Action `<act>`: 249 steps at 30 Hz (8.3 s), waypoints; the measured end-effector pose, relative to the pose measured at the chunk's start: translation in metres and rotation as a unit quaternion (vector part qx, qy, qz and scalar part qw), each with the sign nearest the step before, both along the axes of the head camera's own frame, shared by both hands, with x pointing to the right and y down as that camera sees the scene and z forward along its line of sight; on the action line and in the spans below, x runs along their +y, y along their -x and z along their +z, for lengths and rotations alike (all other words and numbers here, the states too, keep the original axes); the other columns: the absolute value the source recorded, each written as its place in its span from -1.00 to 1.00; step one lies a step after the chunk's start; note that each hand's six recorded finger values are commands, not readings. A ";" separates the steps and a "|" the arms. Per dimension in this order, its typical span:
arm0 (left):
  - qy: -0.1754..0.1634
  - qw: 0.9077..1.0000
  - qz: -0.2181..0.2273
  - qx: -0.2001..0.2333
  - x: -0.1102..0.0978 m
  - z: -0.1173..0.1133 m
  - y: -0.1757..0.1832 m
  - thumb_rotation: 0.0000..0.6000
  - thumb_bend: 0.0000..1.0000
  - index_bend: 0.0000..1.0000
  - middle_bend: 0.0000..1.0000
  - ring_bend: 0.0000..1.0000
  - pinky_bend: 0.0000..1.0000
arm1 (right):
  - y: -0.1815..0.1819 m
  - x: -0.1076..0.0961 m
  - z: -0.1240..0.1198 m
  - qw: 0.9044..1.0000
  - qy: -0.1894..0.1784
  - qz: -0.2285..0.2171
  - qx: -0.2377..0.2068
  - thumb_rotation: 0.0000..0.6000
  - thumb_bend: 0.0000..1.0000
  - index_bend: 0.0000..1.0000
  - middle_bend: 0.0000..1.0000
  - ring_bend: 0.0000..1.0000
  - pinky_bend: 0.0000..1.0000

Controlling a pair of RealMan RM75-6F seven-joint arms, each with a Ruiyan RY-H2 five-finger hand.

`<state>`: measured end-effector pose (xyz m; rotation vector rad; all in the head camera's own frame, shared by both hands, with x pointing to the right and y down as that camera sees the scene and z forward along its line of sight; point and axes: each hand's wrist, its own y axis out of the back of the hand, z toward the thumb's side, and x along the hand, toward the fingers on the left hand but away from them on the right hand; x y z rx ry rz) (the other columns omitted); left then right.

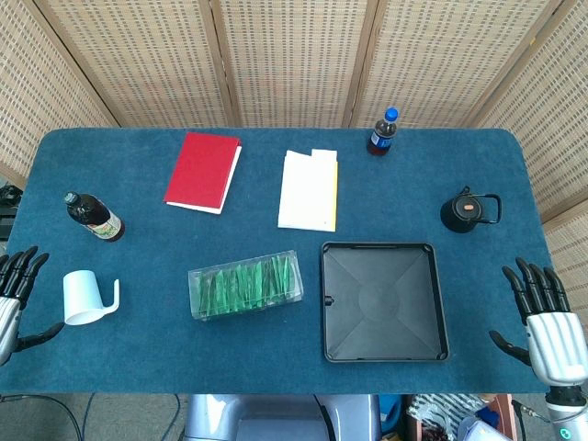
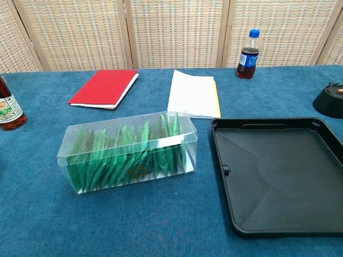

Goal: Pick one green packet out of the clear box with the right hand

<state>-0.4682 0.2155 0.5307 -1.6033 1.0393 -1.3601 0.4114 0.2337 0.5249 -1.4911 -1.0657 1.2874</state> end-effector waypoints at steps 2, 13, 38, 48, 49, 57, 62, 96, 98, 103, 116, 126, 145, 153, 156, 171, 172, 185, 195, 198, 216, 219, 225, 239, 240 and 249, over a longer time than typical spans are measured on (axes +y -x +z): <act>0.002 1.000 0.000 -0.001 0.000 0.002 0.000 1.00 -0.85 -1.00 -1.00 -1.00 -1.00 | 0.001 -0.001 0.003 1.000 0.007 0.002 0.008 1.00 -1.00 -1.00 -1.00 -1.00 -1.00; 0.004 1.000 -0.007 -0.008 0.001 0.003 0.005 1.00 -0.86 -1.00 -1.00 -1.00 -1.00 | 0.010 -0.010 0.005 1.000 0.015 -0.019 0.008 1.00 -1.00 -1.00 -1.00 -1.00 -1.00; 0.013 0.999 -0.034 -0.018 -0.014 0.016 0.017 1.00 -0.85 -1.00 -1.00 -1.00 -1.00 | 0.265 -0.074 0.082 0.907 0.195 -0.349 -0.132 1.00 -0.46 -0.67 -1.00 -1.00 -1.00; 0.018 0.999 -0.039 -0.015 -0.016 0.018 0.020 1.00 -0.86 -1.00 -1.00 -1.00 -1.00 | 0.324 -0.078 0.103 0.904 0.187 -0.364 -0.126 1.00 -0.29 -0.67 -1.00 -1.00 -1.00; 0.018 0.999 -0.039 -0.015 -0.016 0.018 0.020 1.00 -0.85 -1.00 -1.00 -1.00 -1.00 | 0.329 -0.080 0.105 0.905 0.186 -0.361 -0.125 1.00 -0.27 -0.67 -1.00 -1.00 -1.00; 0.019 0.999 -0.045 -0.008 -0.017 0.017 0.023 1.00 -0.85 -1.00 -1.00 -1.00 -1.00 | 0.349 -0.089 0.122 0.915 0.191 -0.342 -0.098 1.00 0.01 -0.59 -1.00 -1.00 -1.00; 0.024 0.999 -0.044 -0.004 -0.017 0.018 0.023 1.00 -0.86 -1.00 -1.00 -1.00 -1.00 | 0.357 -0.092 0.127 0.921 0.187 -0.330 -0.091 1.00 0.18 -0.55 -1.00 -1.00 -1.00; 0.038 0.997 -0.061 0.027 -0.025 0.017 0.037 1.00 -0.86 -1.00 -1.00 -1.00 -1.00 | 0.430 -0.179 0.098 0.965 0.085 -0.239 -0.065 1.00 0.19 -0.34 -0.93 -1.00 -1.00; 0.038 0.997 -0.061 0.028 -0.025 0.017 0.037 1.00 -0.85 -1.00 -1.00 -1.00 -1.00 | 0.433 -0.184 0.102 0.969 0.080 -0.229 -0.055 1.00 0.03 -0.34 -0.95 -1.00 -1.00; 0.036 0.997 -0.064 0.033 -0.026 0.015 0.040 1.00 -0.85 -1.00 -1.00 -1.00 -1.00 | 0.440 -0.190 0.111 0.975 0.062 -0.213 -0.035 1.00 -0.27 -0.34 -0.98 -1.00 -1.00; 0.039 0.997 -0.058 0.038 -0.026 0.015 0.037 1.00 -0.85 -1.00 -1.00 -1.00 -1.00 | 0.432 -0.175 0.102 0.965 0.049 -0.256 -0.030 1.00 -0.27 -0.34 -0.96 -1.00 -1.00; 0.044 0.998 -0.040 0.035 -0.022 0.018 0.027 1.00 -0.86 -1.00 -1.00 -1.00 -1.00 | 0.396 -0.145 0.089 0.935 0.045 -0.350 -0.025 1.00 -0.27 -0.27 -0.81 -1.00 -1.00; 0.051 0.998 -0.036 0.021 -0.021 0.025 0.021 1.00 -0.86 -1.00 -1.00 -1.00 -1.00 | 0.382 -0.094 0.099 0.899 0.046 -0.433 -0.039 1.00 -0.27 -0.11 -0.72 -1.00 -1.00; 0.055 0.998 -0.040 0.018 -0.023 0.028 0.023 1.00 -0.86 -1.00 -1.00 -1.00 -1.00 | 0.401 -0.090 0.111 0.902 0.052 -0.425 -0.048 1.00 -0.27 -0.11 -0.72 -1.00 -1.00; 0.055 0.998 -0.041 0.018 -0.023 0.028 0.023 1.00 -0.86 -1.00 -1.00 -1.00 -1.00 | 0.407 -0.091 0.116 0.904 0.054 -0.420 -0.048 1.00 -0.27 -0.11 -0.72 -1.00 -1.00; 0.056 0.997 -0.041 0.019 -0.024 0.028 0.024 1.00 -0.85 -1.00 -1.00 -1.00 -1.00 | 0.414 -0.090 0.129 0.907 0.060 -0.416 -0.034 1.00 -0.27 -0.11 -0.72 -1.00 -1.00; 0.055 0.997 -0.041 0.019 -0.024 0.028 0.024 1.00 -0.85 -1.00 -1.00 -1.00 -1.00 | 0.414 -0.090 0.129 0.906 0.060 -0.417 -0.034 1.00 -0.27 -0.11 -0.72 -1.00 -1.00; 0.056 0.997 -0.040 0.019 -0.023 0.029 0.023 1.00 -0.86 -1.00 -1.00 -1.00 -1.00 | 0.410 -0.093 0.120 0.904 0.054 -0.423 -0.033 1.00 -0.27 -0.11 -0.71 -1.00 -1.00; 0.057 0.997 -0.039 0.018 -0.024 0.029 0.023 1.00 -0.85 -1.00 -1.00 -1.00 -1.00 | 0.407 -0.094 0.122 0.901 0.048 -0.431 -0.029 1.00 -0.27 -0.11 -0.71 -1.00 -1.00; 0.057 0.997 -0.040 0.018 -0.024 0.029 0.023 1.00 -0.85 -1.00 -1.00 -1.00 -1.00 | 0.407 -0.093 0.124 0.899 0.050 -0.433 -0.028 1.00 -0.27 -0.11 -0.71 -1.00 -1.00; 0.059 0.997 -0.041 0.017 -0.025 0.030 0.024 1.00 -0.85 -1.00 -1.00 -1.00 -1.00 | 0.404 -0.096 0.130 0.902 0.063 -0.428 -0.006 1.00 -0.27 -0.11 -0.70 -1.00 -1.00; 0.059 0.997 -0.040 0.017 -0.025 0.030 0.024 1.00 -0.85 -1.00 -1.00 -1.00 -1.00 | 0.401 -0.100 0.127 0.902 0.060 -0.428 -0.003 1.00 -0.27 -0.11 -0.70 -1.00 -1.00; 0.061 0.997 -0.040 0.015 -0.025 0.032 0.023 1.00 -0.86 -1.00 -1.00 -1.00 -1.00 | 0.396 -0.104 0.123 0.902 0.058 -0.429 0.004 1.00 -0.27 -0.11 -0.70 -1.00 -1.00; 0.061 0.997 -0.040 0.014 -0.025 0.032 0.023 1.00 -0.86 -1.00 -1.00 -1.00 -1.00 | 0.396 -0.098 0.127 0.897 0.070 -0.437 0.008 1.00 -0.27 -0.11 -0.69 -1.00 -1.00; 0.060 0.997 -0.040 0.014 -0.025 0.032 0.023 1.00 -0.86 -1.00 -1.00 -1.00 -1.00 | 0.397 -0.097 0.128 0.896 0.071 -0.437 0.008 1.00 -0.27 -0.11 -0.69 -1.00 -1.00; 0.061 0.997 -0.040 0.015 -0.025 0.032 0.024 1.00 -0.86 -1.00 -1.00 -1.00 -1.00 | 0.405 -0.095 0.132 0.899 0.076 -0.431 -0.001 1.00 -0.25 -0.11 -0.69 -1.00 -1.00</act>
